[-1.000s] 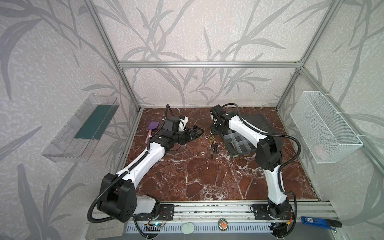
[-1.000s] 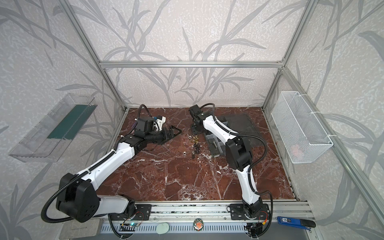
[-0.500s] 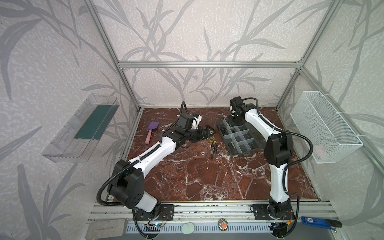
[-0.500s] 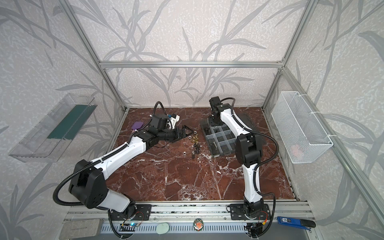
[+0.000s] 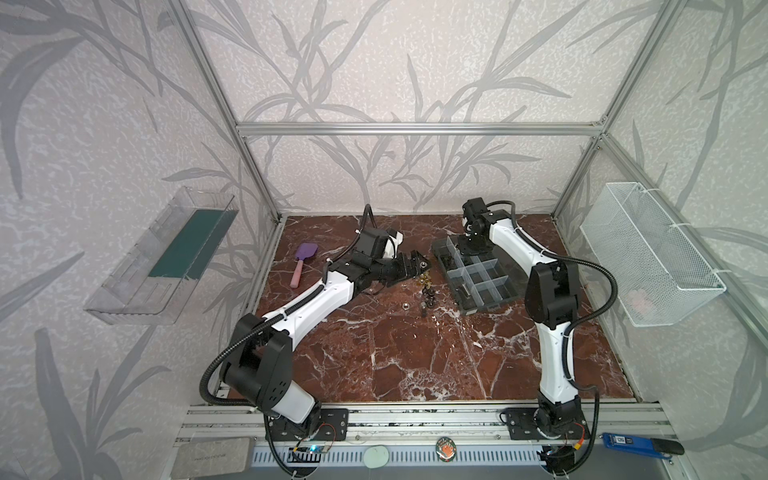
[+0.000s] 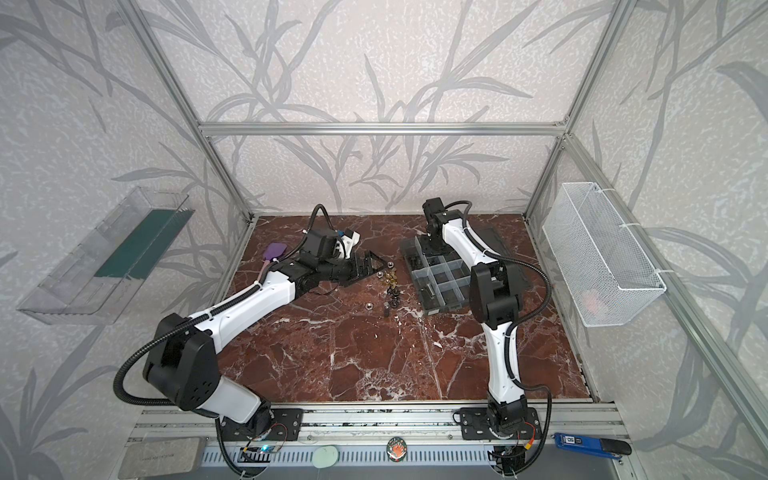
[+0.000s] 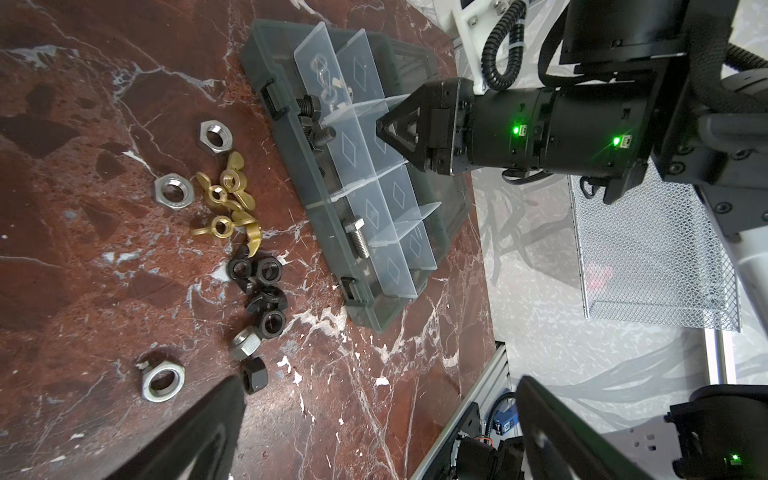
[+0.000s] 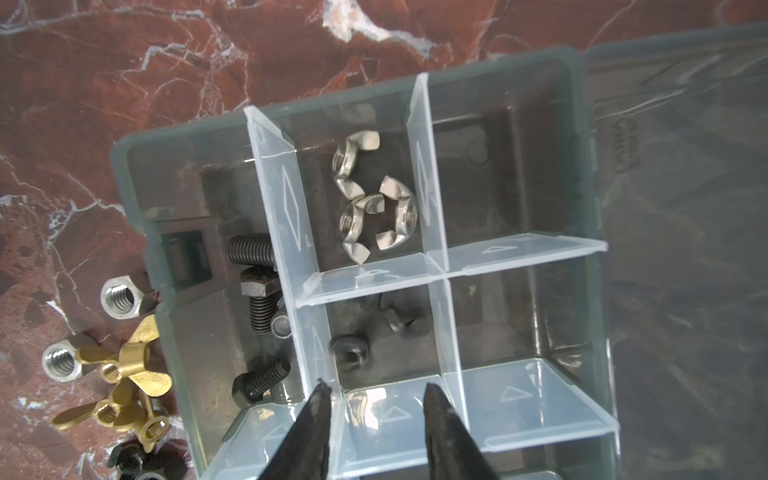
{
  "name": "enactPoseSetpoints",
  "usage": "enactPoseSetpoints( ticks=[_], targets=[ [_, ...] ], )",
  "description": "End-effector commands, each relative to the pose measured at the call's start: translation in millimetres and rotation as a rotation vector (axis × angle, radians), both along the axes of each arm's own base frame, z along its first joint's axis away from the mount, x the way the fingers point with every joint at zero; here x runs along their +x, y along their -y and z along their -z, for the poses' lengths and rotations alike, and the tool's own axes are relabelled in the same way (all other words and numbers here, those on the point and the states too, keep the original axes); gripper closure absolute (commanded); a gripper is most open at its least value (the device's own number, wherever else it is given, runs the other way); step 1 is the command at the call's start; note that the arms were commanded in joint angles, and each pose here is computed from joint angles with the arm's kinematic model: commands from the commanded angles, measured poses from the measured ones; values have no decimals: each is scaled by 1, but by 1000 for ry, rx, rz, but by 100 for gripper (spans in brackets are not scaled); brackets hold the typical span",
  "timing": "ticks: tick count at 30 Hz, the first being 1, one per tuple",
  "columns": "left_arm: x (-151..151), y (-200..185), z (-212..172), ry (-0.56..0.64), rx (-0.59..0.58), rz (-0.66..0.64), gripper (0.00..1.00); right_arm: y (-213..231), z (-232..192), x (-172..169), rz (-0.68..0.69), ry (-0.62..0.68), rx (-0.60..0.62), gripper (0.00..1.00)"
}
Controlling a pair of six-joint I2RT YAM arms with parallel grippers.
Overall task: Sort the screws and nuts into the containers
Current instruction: 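Carry the black wing nut into the black wing nut compartment and release, then move the open right gripper back over the black nuts in the pile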
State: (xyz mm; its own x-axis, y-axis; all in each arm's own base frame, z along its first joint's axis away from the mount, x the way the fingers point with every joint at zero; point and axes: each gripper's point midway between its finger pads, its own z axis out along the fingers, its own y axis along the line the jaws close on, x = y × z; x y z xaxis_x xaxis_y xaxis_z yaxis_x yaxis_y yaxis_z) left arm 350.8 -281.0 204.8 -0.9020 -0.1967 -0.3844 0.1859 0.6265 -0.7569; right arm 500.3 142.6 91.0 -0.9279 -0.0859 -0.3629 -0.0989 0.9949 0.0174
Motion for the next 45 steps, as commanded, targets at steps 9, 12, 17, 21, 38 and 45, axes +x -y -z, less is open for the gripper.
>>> enactPoseSetpoints(
  ticks=[9,12,17,21,38,45],
  targets=[
    [3,-1,-13,40,13,3,1,-5,-18,6,-7,32,31,58],
    [1,-3,-16,49,16,1,1,-7,-32,4,-9,49,49,57],
    [-3,-13,-21,64,24,-16,1,-19,-54,-8,-35,79,64,51],
    [-9,-23,-22,64,21,-32,1,-37,-67,-25,-73,98,68,46],
    [-43,-64,-1,35,12,-107,1,-136,-18,-120,-251,-4,67,46],
    [-48,-68,6,20,9,-108,1,-155,18,-132,-272,-68,65,50]
  ],
)
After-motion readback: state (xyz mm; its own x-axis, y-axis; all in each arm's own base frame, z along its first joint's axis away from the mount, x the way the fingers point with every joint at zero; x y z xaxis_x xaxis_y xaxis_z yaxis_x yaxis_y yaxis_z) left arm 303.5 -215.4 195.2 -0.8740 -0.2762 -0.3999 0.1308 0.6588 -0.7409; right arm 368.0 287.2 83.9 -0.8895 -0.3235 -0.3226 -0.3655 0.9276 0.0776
